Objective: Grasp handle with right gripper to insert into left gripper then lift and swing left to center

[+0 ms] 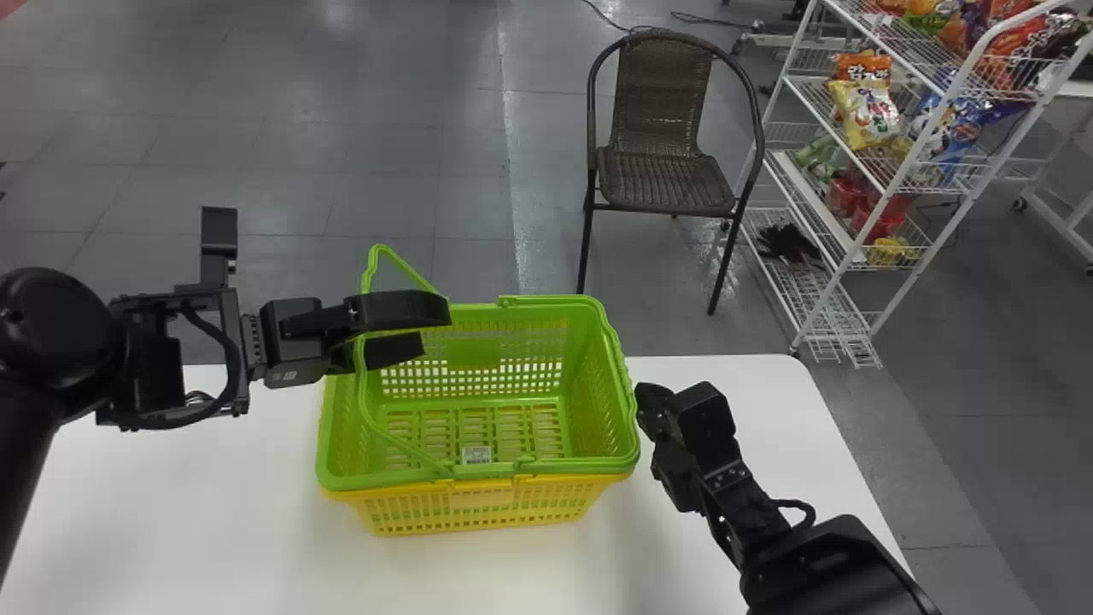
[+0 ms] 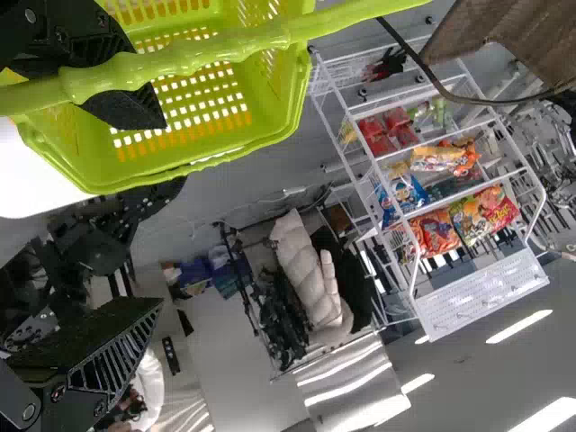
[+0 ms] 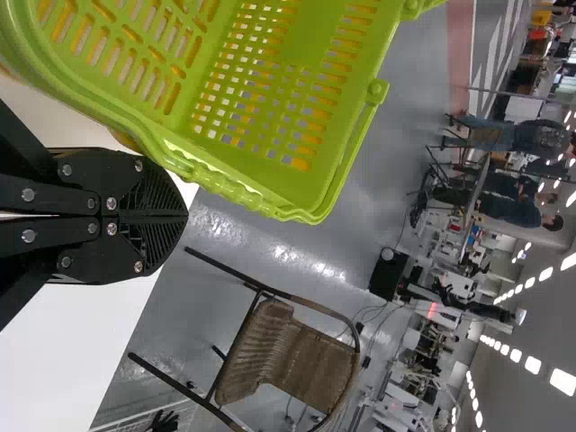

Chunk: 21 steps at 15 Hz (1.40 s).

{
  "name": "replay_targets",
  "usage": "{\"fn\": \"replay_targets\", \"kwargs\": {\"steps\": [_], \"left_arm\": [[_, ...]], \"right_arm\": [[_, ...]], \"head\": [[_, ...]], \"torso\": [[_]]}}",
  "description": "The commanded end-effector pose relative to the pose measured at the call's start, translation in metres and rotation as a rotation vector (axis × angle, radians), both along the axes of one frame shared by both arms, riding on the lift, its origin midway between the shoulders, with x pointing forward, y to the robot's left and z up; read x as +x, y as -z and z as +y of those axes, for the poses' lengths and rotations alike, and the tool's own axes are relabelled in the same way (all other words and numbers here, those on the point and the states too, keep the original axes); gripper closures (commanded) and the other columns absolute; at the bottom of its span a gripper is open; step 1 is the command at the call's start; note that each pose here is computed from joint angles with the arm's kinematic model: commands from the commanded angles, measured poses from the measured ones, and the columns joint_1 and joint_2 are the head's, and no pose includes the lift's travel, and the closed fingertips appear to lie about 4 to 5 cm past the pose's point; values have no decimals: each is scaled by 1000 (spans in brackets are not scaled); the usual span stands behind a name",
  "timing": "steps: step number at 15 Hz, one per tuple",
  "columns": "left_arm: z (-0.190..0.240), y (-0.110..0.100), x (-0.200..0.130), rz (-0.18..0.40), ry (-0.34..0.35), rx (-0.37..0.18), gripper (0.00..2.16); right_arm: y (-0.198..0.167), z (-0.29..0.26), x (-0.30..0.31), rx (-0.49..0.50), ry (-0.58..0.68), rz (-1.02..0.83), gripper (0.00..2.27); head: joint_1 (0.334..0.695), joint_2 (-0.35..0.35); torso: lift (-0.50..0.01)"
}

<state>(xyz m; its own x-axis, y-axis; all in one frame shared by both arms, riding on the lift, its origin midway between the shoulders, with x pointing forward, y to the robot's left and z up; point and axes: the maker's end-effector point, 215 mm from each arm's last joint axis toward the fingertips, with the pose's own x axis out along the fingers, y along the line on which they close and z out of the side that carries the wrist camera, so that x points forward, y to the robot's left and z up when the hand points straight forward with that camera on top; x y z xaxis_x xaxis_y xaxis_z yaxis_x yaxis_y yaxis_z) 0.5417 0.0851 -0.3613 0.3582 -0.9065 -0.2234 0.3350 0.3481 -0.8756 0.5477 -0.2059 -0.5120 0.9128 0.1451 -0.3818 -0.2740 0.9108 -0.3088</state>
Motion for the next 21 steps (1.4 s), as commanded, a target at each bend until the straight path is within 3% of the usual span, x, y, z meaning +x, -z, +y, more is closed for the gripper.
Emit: {"fn": "replay_targets", "kwargs": {"steps": [1, 11, 21], "left_arm": [[0, 0, -1, 1, 0, -6, 124], [-5, -6, -9, 10, 21, -26, 124], [-17, -13, -10, -3, 35, -29, 130]], "right_arm": [[-1, 0, 1, 13, 5, 0, 2064], [-31, 7, 1, 99, 14, -51, 2064], [-67, 60, -1, 160, -48, -98, 2064]], "head": [[695, -121], [695, -122], [695, -95]], "torso": [[0], [0], [0]]}}
